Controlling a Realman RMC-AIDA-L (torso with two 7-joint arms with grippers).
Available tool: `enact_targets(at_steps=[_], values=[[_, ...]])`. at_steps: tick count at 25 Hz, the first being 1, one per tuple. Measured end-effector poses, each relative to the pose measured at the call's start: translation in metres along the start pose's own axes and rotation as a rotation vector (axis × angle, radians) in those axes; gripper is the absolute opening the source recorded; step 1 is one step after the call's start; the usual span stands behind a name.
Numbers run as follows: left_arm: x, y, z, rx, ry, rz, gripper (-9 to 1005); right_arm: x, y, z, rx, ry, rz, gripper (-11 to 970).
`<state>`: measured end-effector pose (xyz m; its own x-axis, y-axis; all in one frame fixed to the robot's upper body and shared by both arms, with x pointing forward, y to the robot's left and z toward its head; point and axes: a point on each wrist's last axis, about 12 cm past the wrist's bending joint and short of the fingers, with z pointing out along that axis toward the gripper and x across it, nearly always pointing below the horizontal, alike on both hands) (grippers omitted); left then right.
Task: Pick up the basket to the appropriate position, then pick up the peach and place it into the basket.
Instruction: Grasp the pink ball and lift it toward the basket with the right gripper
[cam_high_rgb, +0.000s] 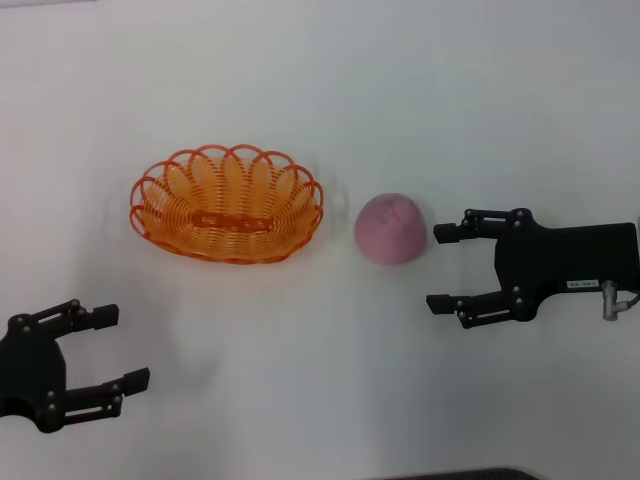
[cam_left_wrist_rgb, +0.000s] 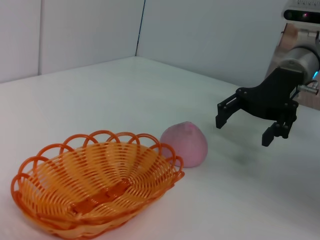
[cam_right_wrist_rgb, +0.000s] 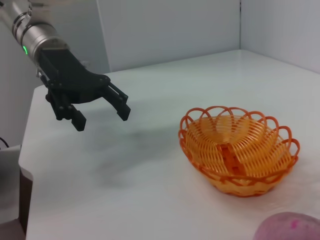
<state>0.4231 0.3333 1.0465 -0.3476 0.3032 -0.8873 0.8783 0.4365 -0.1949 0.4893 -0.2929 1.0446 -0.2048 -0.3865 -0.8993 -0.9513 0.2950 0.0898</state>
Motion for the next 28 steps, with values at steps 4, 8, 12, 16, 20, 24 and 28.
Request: enact_targets(at_steps=[4, 8, 12, 16, 20, 24, 28], values=[[0.000, 0.000, -0.001, -0.004, -0.001, -0.002, 841, -0.003, -0.005, -0.007, 0.049, -0.042, 0.045, 897], [0.000, 0.000, -0.001, -0.004, -0.001, -0.004, 841, -0.012, -0.017, -0.015, 0.077, -0.057, 0.144, 897], [0.000, 0.001, -0.002, -0.009, -0.003, -0.002, 841, -0.024, -0.028, -0.020, 0.091, -0.037, 0.230, 897], [-0.001, 0.002, -0.003, -0.012, -0.003, 0.003, 842, -0.032, -0.035, -0.021, 0.089, -0.004, 0.271, 897], [-0.001, 0.002, -0.004, -0.023, -0.006, 0.003, 842, -0.041, -0.042, -0.019, 0.085, 0.031, 0.302, 896], [-0.001, 0.003, -0.003, -0.025, -0.006, 0.005, 841, -0.056, -0.050, -0.015, 0.073, 0.106, 0.307, 896], [-0.002, 0.004, -0.004, -0.030, -0.006, 0.006, 841, -0.073, -0.060, -0.004, 0.046, 0.209, 0.300, 896]])
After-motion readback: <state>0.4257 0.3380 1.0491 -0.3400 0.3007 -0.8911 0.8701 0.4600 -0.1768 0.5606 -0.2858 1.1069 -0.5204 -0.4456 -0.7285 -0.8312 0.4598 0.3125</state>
